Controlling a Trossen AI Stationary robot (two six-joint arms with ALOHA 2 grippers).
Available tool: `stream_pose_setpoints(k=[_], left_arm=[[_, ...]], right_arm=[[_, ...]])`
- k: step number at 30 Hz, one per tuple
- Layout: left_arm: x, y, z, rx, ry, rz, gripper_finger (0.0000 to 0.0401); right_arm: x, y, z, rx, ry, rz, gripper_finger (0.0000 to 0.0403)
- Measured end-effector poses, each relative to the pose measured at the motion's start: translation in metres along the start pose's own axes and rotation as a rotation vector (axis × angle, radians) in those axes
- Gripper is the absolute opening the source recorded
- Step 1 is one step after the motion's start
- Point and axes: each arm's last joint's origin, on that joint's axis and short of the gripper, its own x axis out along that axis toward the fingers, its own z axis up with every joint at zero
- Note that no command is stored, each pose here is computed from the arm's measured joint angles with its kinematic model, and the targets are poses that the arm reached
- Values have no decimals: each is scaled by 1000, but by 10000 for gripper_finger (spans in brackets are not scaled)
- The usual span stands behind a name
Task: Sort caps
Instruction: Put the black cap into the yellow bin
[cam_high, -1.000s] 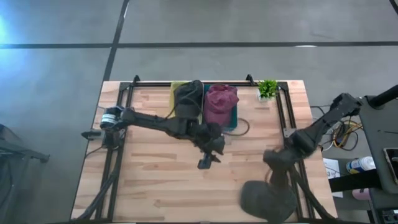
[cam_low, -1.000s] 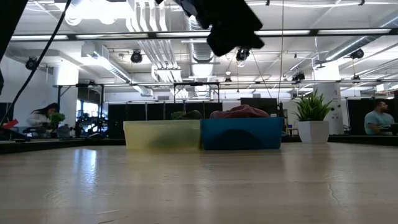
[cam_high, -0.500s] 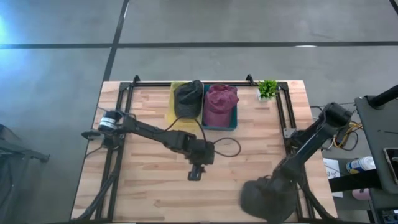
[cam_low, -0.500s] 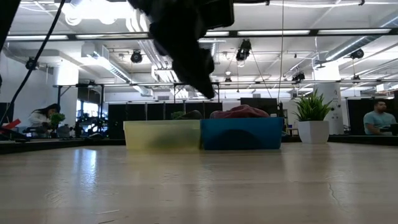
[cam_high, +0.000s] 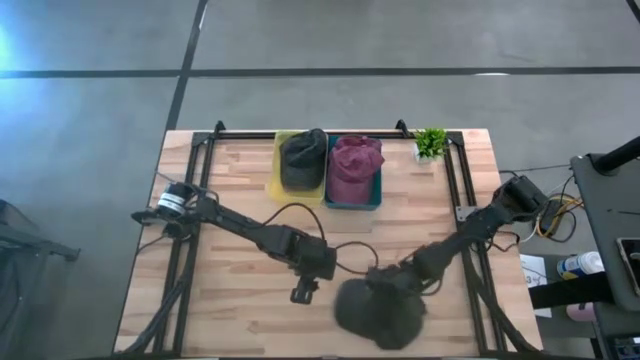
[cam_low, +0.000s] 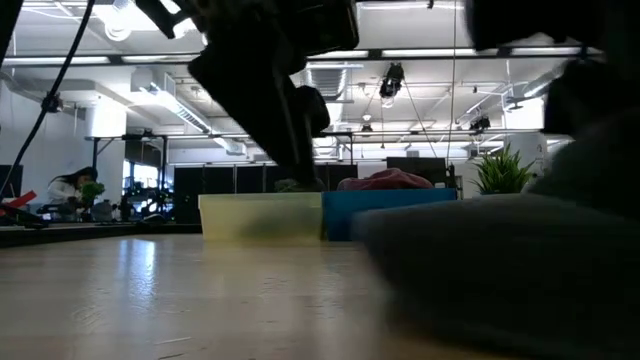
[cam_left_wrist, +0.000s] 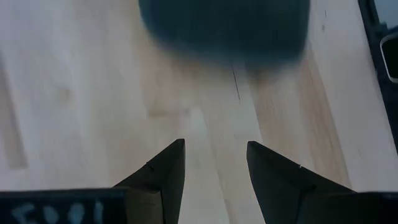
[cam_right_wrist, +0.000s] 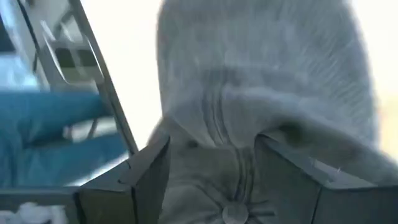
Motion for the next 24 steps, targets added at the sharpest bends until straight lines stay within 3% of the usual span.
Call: stream_pose_setpoints(k=[5, 9, 12, 16, 20, 24], left_arm=[[-1, 0, 9, 15, -91, 19, 165], [-2, -1, 10, -6, -103, 8, 165], [-1, 0, 3, -169, -19, -37, 165], [6, -2, -8, -337, 50, -134, 165], [23, -7, -22, -479, 3, -249, 165], [28, -8, -43, -684, -63, -295, 165]], right_arm=[[-30, 30, 21, -114, -259, 8, 226], [-49, 34, 22, -78, -254, -101, 226], [-53, 30, 14, 17, -190, -179, 226], [-42, 28, 3, 74, -97, -133, 226], [-17, 22, -7, 103, -54, -77, 226], [-1, 15, -18, 162, -73, -46, 226]])
